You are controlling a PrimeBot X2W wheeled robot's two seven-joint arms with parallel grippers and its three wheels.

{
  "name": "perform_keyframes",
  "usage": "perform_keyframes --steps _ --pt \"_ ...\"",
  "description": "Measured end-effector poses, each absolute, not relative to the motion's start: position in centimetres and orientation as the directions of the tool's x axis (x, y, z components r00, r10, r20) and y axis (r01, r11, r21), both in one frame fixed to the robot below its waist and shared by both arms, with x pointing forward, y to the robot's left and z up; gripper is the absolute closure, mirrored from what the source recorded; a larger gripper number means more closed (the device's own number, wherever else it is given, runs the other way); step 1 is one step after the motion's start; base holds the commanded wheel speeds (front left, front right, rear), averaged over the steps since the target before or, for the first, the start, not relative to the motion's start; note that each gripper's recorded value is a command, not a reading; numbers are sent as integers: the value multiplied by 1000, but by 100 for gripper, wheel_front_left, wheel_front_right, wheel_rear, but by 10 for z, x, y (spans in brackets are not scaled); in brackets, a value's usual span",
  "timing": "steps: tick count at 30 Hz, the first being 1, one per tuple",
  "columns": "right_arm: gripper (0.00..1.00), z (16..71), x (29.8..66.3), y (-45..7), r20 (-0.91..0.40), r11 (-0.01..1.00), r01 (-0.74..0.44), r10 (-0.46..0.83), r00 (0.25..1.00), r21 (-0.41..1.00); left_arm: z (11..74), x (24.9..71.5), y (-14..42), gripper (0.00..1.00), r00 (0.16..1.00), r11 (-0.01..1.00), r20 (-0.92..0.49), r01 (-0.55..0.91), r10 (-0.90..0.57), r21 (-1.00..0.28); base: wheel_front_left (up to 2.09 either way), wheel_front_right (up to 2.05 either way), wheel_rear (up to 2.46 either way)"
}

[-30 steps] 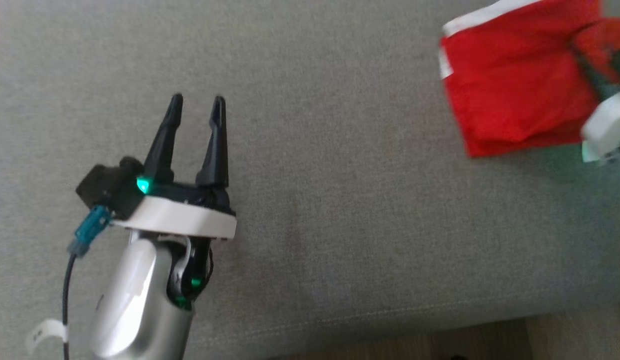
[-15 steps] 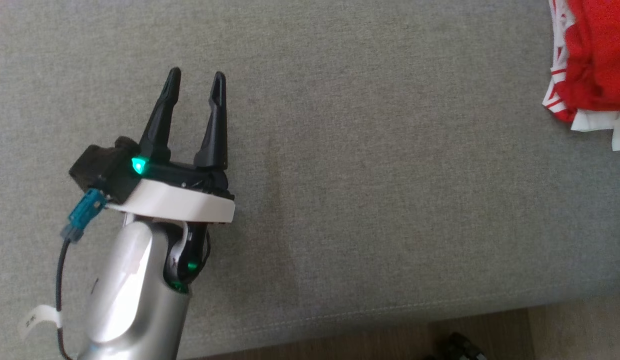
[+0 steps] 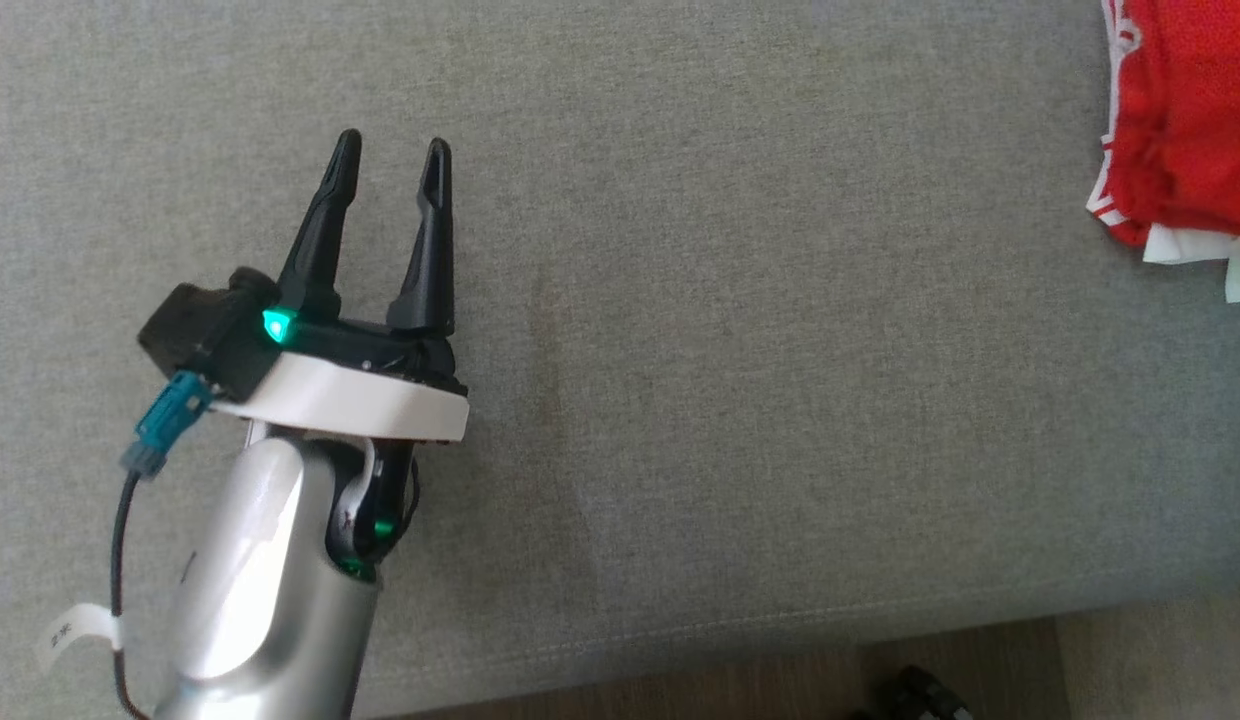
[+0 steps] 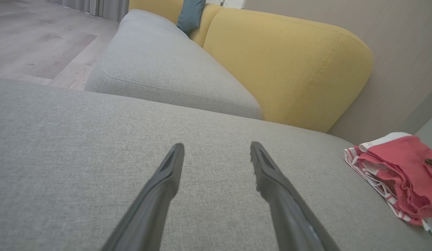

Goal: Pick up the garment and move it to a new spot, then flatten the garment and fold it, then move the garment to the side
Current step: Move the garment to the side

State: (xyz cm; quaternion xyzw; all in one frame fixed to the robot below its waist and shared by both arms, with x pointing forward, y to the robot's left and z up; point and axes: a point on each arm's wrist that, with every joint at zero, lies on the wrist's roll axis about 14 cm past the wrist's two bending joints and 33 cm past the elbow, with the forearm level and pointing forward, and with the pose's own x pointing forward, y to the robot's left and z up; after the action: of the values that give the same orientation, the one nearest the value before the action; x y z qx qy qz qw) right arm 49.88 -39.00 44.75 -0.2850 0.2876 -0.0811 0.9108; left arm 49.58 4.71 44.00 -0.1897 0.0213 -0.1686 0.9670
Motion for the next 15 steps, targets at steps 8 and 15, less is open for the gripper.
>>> perform_keyframes --steps 8,15 --pt "0 480 503 -376 -370 820 18 -278 887 -573 460 493 50 0 943 877 59 326 -327 -354 0 0 0" --pt "0 528 511 -322 -186 879 43 -147 971 -474 495 477 66 0 954 892 115 300 -278 -338 0 0 0"
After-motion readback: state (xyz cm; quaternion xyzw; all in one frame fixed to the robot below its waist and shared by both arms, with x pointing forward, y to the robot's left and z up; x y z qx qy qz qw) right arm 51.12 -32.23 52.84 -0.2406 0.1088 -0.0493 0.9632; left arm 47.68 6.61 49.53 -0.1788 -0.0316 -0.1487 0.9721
